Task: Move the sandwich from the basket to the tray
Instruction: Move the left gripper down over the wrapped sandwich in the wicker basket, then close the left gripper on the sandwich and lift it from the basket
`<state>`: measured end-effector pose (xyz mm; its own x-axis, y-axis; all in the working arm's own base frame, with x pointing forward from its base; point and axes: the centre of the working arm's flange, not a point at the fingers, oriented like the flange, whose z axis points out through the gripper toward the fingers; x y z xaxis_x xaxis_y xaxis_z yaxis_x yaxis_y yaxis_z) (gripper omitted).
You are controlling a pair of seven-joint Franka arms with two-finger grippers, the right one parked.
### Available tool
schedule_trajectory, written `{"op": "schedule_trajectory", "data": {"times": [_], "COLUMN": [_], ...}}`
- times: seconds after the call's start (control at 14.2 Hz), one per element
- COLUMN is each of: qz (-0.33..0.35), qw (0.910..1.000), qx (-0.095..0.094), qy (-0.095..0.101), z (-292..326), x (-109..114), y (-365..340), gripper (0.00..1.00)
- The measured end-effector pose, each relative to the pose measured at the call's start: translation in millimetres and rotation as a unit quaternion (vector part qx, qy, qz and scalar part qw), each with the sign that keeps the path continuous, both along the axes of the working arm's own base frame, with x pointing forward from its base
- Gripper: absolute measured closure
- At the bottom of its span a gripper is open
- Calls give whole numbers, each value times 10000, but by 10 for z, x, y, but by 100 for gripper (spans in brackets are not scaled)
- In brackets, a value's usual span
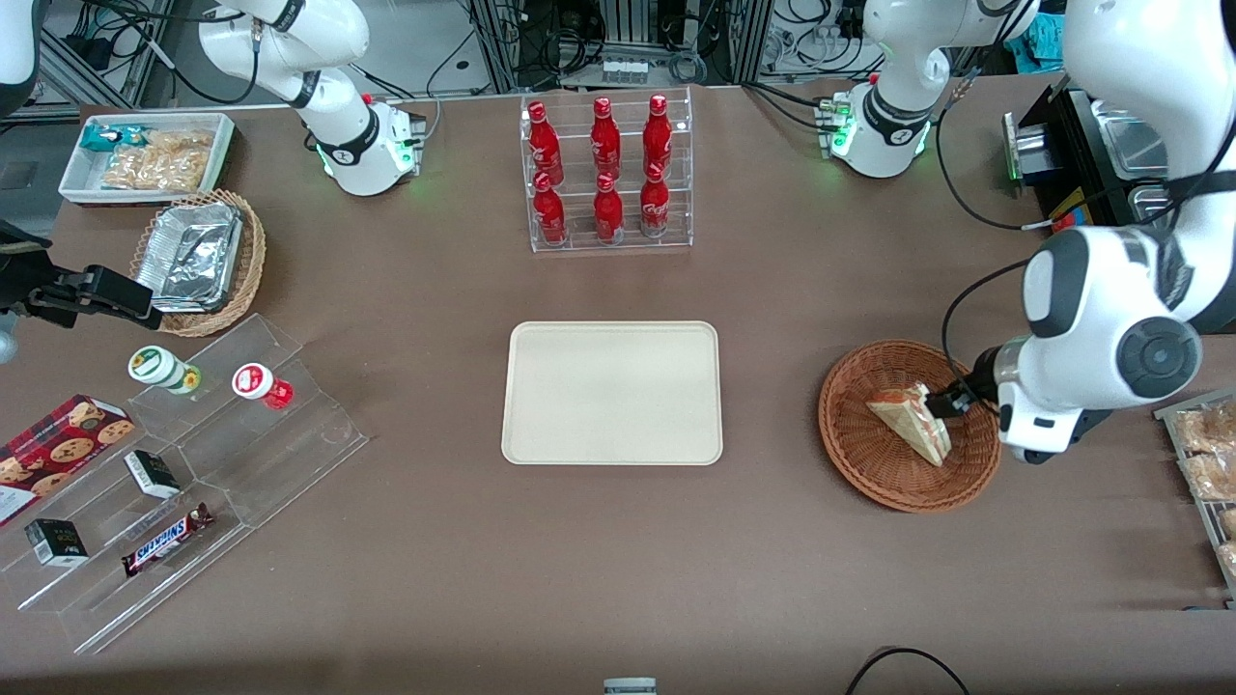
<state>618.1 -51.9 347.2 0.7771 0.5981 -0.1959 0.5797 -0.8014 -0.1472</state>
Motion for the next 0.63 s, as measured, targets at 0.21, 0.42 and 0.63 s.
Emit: {"op": "schedule_trajectory", "data": {"times": [0.21,0.42,0.63], "qz": [426,502,550], "qw": [9990,9986,9980], "qx": [76,70,54], "qy": [-55,-172,-304], "z": [-421,-727,-974], "x": [-24,-135,-238], "y": [-40,-44,-40], "gripper": [0,0,0]}}
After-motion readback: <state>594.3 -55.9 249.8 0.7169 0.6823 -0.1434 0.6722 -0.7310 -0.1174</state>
